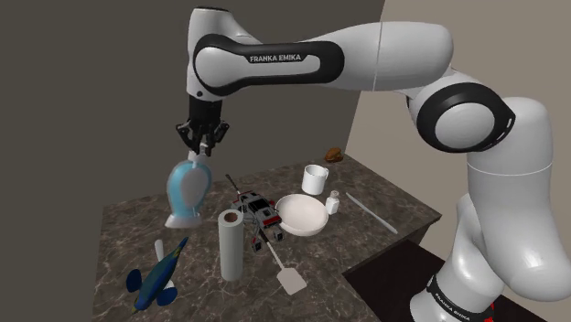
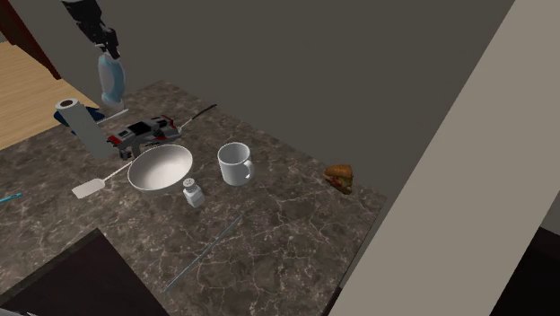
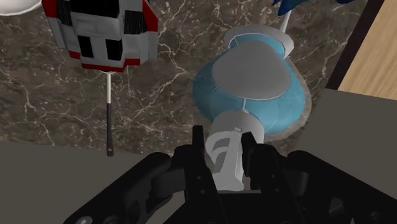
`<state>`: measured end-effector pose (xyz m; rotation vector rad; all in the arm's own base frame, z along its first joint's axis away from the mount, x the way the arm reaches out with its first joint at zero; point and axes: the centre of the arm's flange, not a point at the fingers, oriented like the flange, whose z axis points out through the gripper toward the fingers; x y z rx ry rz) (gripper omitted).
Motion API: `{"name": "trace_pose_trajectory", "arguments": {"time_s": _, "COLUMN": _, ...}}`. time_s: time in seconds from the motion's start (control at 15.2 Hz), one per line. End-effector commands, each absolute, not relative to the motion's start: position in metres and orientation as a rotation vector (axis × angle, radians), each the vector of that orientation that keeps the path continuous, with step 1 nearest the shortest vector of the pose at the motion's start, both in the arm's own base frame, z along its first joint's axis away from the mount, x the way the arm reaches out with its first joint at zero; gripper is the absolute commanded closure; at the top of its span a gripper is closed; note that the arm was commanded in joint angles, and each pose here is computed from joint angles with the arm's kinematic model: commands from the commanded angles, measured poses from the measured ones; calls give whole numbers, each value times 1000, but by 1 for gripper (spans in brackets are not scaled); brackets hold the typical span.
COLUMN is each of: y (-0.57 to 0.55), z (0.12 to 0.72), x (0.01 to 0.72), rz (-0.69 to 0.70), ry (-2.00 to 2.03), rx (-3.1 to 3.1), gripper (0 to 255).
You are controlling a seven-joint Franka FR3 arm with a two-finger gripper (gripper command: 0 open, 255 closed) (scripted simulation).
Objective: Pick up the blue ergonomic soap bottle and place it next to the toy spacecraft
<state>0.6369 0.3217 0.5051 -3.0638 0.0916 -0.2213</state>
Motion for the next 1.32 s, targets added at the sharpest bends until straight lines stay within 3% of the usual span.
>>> {"name": "trace_pose_trajectory", "arguments": {"time_s": 0.0, "y": 322, "z": 495, "x": 637, "rz": -223, "ry": 92, "rx": -3063, "gripper": 255}}
{"name": "trace_pose_trajectory", "arguments": {"time_s": 0.86, "y": 322, "z": 425, "x": 637, "rz": -223, "ry": 92, "rx": -3063, "gripper": 255}}
{"name": "trace_pose_trajectory", "arguments": {"time_s": 1.25, "y": 322, "z": 425, "x": 637, "rz": -223, "ry": 92, "rx": -3063, "gripper": 255}}
